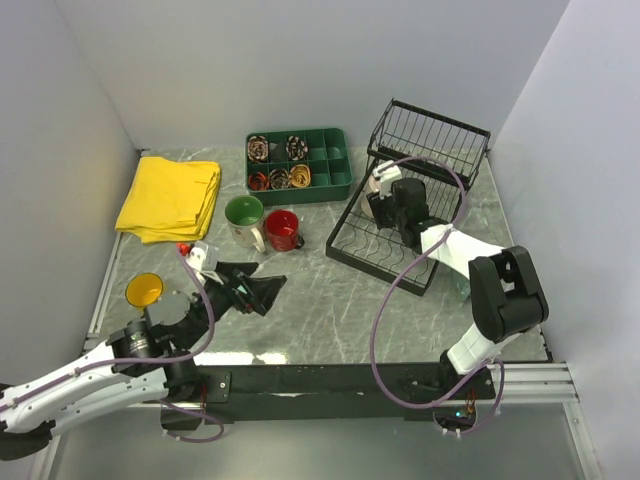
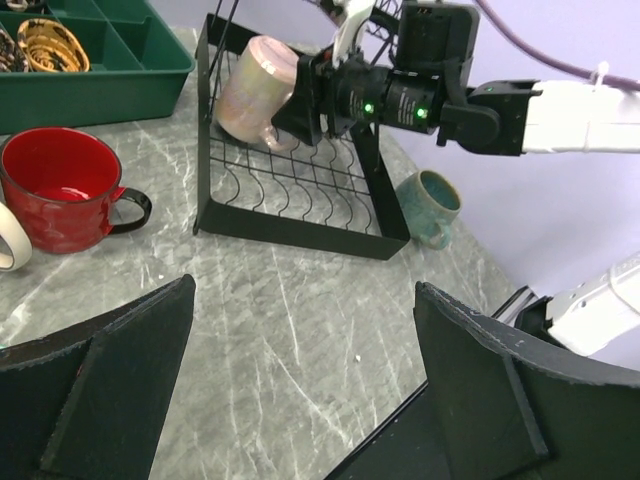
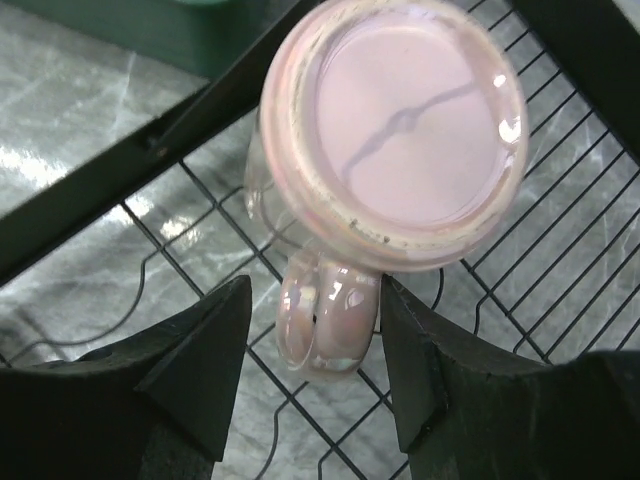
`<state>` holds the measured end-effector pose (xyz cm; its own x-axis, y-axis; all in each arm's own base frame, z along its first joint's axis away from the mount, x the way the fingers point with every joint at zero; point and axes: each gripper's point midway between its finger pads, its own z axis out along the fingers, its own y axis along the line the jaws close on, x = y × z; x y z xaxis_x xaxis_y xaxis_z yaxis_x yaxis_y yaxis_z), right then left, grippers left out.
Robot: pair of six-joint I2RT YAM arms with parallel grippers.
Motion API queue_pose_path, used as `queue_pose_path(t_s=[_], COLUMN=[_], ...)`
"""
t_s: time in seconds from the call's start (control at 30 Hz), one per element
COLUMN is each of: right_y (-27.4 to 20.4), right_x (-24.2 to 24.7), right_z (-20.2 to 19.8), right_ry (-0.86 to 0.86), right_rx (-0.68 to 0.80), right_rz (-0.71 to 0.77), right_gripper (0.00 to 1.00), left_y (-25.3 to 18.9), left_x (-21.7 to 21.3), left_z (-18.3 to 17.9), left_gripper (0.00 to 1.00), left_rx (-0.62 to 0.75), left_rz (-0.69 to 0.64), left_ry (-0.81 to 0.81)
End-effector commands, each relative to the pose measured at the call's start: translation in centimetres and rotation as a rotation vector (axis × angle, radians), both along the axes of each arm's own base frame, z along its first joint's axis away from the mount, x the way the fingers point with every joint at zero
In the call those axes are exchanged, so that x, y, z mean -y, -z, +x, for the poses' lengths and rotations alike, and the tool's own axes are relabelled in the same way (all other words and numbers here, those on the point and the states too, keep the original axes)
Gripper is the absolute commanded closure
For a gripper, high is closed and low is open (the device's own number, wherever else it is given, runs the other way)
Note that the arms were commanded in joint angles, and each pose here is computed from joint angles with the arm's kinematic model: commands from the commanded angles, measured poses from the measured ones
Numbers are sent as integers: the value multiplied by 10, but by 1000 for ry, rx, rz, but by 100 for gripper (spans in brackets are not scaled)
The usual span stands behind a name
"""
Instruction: Load the cups into the dish rack
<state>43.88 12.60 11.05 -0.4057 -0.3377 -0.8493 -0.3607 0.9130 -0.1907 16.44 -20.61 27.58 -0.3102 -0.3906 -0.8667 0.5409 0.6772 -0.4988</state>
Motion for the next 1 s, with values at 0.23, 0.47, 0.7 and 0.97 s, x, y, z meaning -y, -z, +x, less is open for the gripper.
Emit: queue_pose_path(t_s=[0.23, 0.47, 0.7, 0.97], right_y=[-24, -43, -45, -55], right_x=[15, 27, 22, 33], right_z=[13, 49, 66, 56], right_ry=[27, 158, 157, 156], right_rx=[14, 92, 104, 141], right_rz=[-101, -129, -131, -185], right_gripper=[40, 49, 49, 28], left_y=[-10, -9, -8, -7], left_x=[-8, -13, -14, -9], left_z=[-5, -5, -4, -2], left_gripper=[4, 4, 4, 4], left_rx=[8, 4, 7, 9], left_rz=[-74, -73, -66, -42], left_ry=[-2, -14, -22, -17])
